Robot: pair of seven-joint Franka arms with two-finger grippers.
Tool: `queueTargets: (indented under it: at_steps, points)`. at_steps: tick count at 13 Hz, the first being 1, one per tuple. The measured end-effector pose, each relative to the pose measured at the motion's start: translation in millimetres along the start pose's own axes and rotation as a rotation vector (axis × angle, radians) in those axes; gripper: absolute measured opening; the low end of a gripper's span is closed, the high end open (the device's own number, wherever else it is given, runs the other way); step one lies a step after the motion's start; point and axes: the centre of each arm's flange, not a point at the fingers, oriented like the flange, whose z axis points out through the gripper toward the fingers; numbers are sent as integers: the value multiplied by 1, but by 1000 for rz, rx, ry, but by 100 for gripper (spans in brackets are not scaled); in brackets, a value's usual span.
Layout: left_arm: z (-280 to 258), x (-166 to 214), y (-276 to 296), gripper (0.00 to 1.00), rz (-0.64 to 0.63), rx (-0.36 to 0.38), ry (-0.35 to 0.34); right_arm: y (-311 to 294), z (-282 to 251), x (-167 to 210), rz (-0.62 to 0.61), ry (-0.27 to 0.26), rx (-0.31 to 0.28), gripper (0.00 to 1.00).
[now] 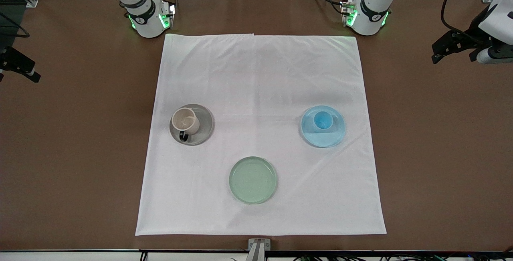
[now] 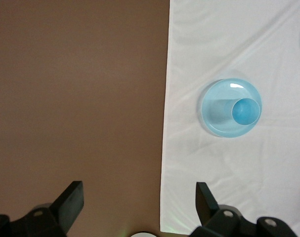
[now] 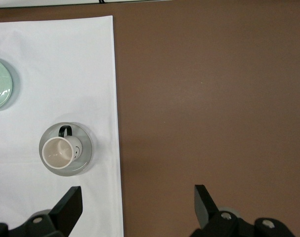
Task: Place blue cup in blue plate and white mug in gray plate
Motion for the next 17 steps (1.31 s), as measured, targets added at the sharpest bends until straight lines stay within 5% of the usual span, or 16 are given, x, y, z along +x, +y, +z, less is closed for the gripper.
queueTargets:
  at_steps: [17]
  points:
    - [-6,1,2,100,4,-3,11,-4,-1,1,-8,3,-1,100]
